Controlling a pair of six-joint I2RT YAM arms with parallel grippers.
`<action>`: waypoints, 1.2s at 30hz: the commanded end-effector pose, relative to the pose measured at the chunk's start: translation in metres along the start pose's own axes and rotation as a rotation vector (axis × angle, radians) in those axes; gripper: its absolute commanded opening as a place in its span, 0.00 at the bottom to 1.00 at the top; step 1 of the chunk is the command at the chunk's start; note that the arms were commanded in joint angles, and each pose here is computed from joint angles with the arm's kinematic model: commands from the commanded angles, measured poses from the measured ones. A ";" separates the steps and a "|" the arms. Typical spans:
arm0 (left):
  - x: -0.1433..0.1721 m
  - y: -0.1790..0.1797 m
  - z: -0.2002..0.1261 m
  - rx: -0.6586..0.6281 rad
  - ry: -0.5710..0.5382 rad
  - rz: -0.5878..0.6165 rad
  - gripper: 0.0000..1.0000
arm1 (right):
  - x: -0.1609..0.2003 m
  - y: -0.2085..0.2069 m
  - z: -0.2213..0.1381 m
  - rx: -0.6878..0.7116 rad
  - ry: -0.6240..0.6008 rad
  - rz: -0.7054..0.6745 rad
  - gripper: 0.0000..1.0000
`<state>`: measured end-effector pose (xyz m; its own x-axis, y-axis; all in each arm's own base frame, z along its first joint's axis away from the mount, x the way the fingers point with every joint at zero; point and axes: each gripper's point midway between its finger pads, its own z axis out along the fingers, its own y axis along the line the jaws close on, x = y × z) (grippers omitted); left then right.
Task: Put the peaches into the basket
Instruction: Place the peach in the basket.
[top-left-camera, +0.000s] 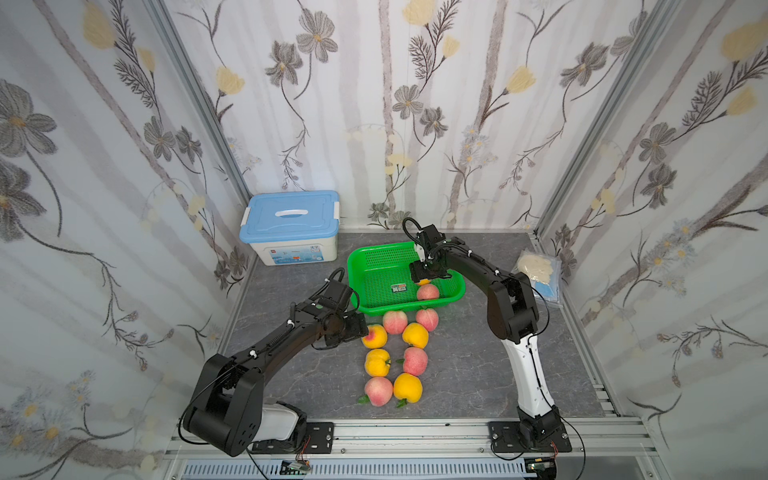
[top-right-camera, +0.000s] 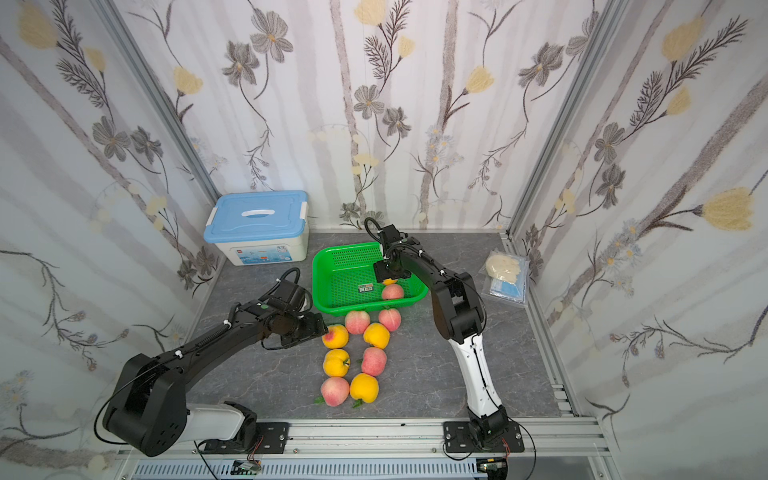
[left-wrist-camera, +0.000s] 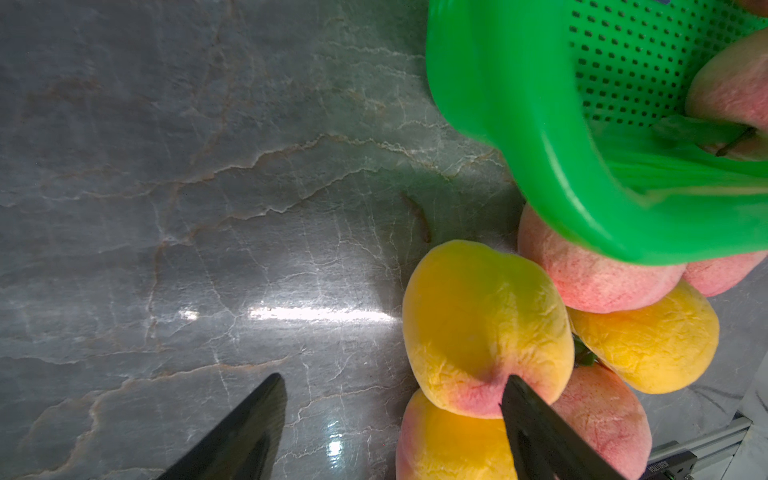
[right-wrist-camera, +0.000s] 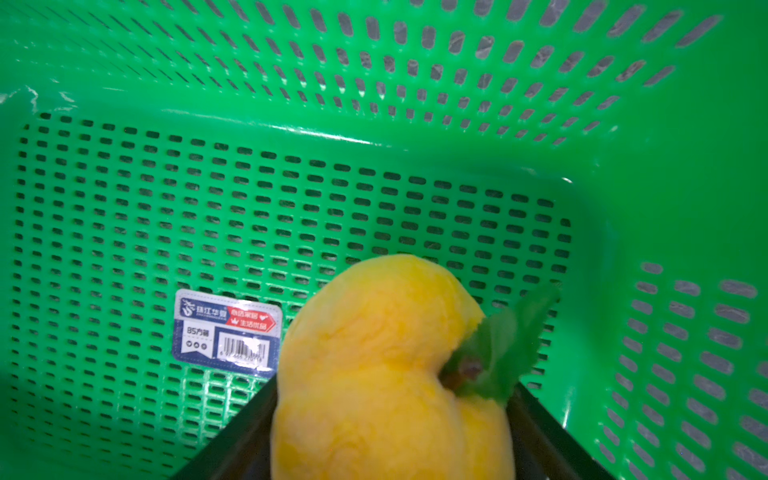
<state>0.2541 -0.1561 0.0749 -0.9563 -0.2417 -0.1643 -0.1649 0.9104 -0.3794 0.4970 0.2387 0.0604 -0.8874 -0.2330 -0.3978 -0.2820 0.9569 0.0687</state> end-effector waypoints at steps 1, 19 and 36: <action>0.000 -0.001 -0.002 0.000 0.000 -0.006 0.84 | -0.005 -0.002 -0.007 0.008 -0.020 0.006 0.87; 0.000 -0.003 -0.007 0.009 -0.006 -0.012 0.84 | -0.012 -0.001 -0.114 -0.001 -0.171 -0.033 0.89; -0.002 -0.010 -0.015 0.041 -0.041 -0.011 0.84 | 0.078 -0.031 -0.208 0.076 -0.292 -0.019 0.88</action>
<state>0.2521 -0.1582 0.0903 -0.9493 -0.2490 -0.1919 -0.1538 0.9002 -0.4073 0.3682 0.1642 0.2166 -0.7453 -0.2293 -0.6260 -0.2948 0.9556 0.0009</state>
